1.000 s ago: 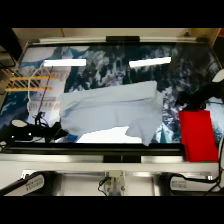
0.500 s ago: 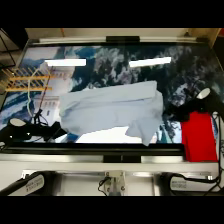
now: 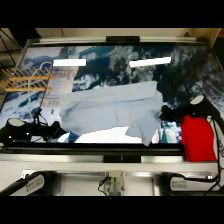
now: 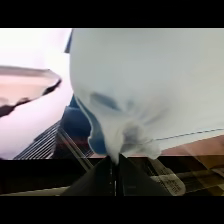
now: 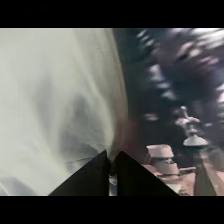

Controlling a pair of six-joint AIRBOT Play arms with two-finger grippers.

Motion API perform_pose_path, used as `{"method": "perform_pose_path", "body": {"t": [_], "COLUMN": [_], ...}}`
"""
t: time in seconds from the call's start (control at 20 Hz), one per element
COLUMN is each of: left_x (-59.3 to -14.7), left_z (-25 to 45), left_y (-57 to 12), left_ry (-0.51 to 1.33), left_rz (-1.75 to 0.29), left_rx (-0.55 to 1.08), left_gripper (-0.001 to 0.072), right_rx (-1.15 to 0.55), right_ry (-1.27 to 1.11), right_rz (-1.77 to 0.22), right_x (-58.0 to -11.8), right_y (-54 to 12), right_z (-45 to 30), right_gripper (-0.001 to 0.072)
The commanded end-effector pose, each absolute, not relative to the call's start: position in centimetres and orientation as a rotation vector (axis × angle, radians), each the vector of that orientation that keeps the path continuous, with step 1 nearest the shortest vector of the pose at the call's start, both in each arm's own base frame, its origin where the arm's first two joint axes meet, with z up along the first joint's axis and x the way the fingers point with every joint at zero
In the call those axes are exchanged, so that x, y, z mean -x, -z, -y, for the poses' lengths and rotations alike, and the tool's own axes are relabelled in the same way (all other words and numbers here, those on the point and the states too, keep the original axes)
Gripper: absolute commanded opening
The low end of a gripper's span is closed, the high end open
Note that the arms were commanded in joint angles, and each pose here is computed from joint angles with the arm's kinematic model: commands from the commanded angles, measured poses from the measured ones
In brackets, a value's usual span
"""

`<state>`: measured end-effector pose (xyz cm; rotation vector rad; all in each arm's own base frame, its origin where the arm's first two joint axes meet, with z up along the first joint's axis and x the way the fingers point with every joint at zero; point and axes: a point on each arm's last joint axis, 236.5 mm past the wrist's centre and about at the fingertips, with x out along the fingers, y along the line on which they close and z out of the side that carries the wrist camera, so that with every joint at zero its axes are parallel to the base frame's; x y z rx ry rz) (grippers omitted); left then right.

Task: Fold the shirts.

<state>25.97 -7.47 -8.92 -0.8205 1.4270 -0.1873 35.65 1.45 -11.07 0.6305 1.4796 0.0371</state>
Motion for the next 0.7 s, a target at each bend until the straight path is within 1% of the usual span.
{"method": "perform_pose_path", "body": {"t": [0.0, 0.1, 0.15, 0.25, 0.3, 0.35, 0.4, 0.45, 0.5, 0.55, 0.6, 0.65], "left_x": [-26.0, -26.6, -27.7, -31.1, -33.3, -35.2, -36.6, -37.2, -36.7, -34.7, -31.9, -28.6], "left_z": [7.5, 7.4, 7.2, 6.3, 5.5, 4.6, 3.5, 2.6, 1.9, 1.9, 2.4, 3.5], "left_y": [8.8, 7.8, 6.3, 0.9, -3.6, -8.8, -15.7, -22.9, -31.3, -39.6, -46.3, -51.3], "left_ry": [0.193, 0.208, 0.224, 0.258, 0.269, 0.275, 0.271, 0.257, 0.245, 0.240, 0.242, 0.254], "left_rz": [-1.428, -1.404, -1.362, -1.201, -1.075, -0.938, -0.772, -0.599, -0.390, -0.182, -0.012, 0.115], "left_rx": [0.819, 0.805, 0.783, 0.705, 0.653, 0.596, 0.540, 0.492, 0.422, 0.346, 0.284, 0.231], "left_gripper": [0.0026, 0.0025, 0.0024, 0.0023, 0.0023, 0.0023, 0.0024, 0.0025, 0.0025, 0.0025, 0.0026, 0.0026], "right_rx": [-0.591, -0.566, -0.536, -0.441, -0.377, -0.305, -0.227, -0.162, -0.096, -0.036, 0.028, 0.077], "right_ry": [-0.059, -0.076, -0.086, -0.131, -0.170, -0.193, -0.193, -0.172, -0.126, -0.081, -0.035, -0.002], "right_rz": [-1.486, -1.452, -1.411, -1.272, -1.172, -1.034, -0.865, -0.684, -0.471, -0.274, -0.084, 0.049], "right_x": [-35.9, -36.6, -37.4, -39.8, -41.2, -42.8, -44.0, -44.5, -44.0, -42.3, -39.2, -35.7], "right_y": [11.8, 10.6, 9.2, 3.9, 0.0, -5.5, -12.1, -19.3, -27.7, -35.4, -42.8, -48.1], "right_z": [-3.1, -3.3, -2.9, -1.8, -1.6, -1.0, -0.3, 0.6, 1.7, 2.4, 2.7, 2.6], "right_gripper": [0.0057, 0.0056, 0.0056, 0.0056, 0.0057, 0.0057, 0.0057, 0.0057, 0.0057, 0.0057, 0.0057, 0.0057]}}
